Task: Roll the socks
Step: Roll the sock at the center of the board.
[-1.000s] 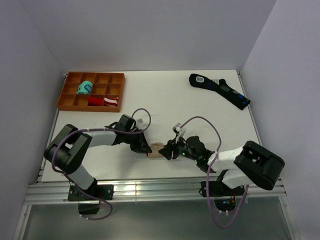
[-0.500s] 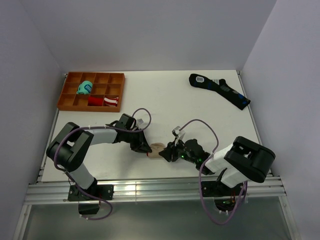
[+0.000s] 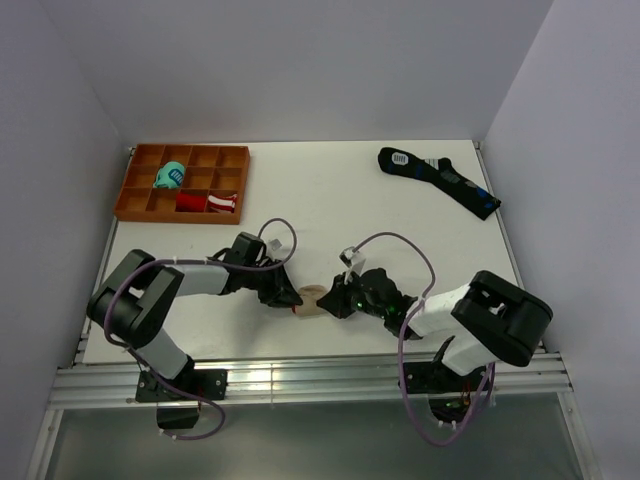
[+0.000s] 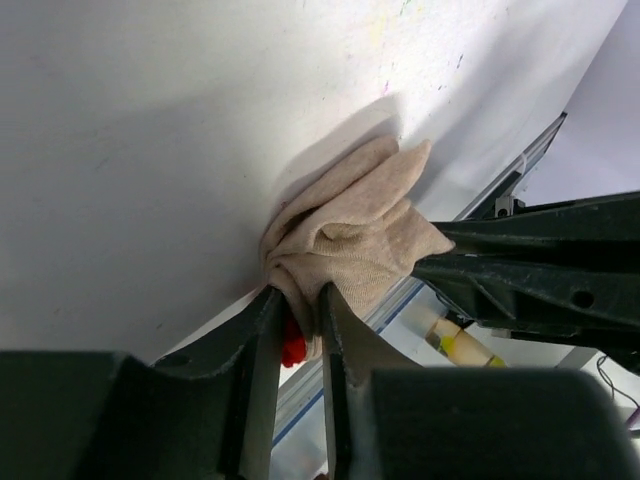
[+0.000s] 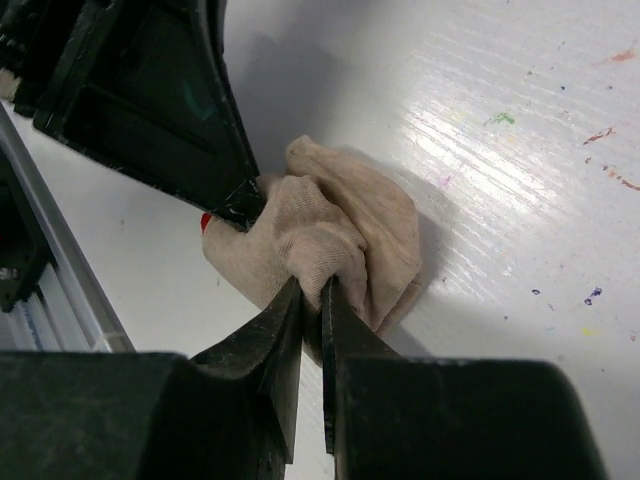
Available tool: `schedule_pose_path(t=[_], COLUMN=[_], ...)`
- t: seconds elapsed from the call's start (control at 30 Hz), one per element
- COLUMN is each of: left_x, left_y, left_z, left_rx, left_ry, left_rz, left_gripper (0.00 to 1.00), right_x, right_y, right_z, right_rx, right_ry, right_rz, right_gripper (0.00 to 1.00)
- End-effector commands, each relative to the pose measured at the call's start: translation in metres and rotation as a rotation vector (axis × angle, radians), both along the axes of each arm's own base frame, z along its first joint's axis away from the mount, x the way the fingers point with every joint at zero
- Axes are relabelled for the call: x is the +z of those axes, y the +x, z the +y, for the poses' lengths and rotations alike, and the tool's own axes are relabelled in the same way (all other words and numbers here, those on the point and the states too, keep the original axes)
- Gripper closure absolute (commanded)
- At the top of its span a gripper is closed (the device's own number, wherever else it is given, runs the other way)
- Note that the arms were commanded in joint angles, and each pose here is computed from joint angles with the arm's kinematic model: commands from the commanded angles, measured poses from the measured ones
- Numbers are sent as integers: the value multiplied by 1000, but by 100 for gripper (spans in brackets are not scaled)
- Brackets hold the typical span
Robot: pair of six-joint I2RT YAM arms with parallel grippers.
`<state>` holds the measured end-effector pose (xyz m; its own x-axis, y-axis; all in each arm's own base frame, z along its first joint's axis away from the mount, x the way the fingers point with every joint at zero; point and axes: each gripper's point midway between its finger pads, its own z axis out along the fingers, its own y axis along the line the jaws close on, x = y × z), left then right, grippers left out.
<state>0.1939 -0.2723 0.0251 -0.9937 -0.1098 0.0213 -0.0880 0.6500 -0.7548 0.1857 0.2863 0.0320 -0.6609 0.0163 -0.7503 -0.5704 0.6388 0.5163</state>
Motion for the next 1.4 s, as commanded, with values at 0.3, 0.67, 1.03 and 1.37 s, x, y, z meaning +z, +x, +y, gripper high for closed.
schedule_pose_path(t=[0.3,0.67,1.03,1.37], left_x=[19,56,58,56], left_y=[24,43,33,13], left_z=[3,19,27,29], left_rx=[101,212,239,252], left_ry=[-38,-90,22,4], left_rz=[-259,-569,-812,-903], left_gripper=[66,57,57,57], right_x=[-35,-37,-26,-27], right_y=[-22,-30,-20,-9], right_z=[-15,-25,-21,-19], right_rx=[25,57,64,78], right_ry=[-126,-222,-277,-341], right_rz=[481,686,764,825], right_gripper=[95,95,95,95])
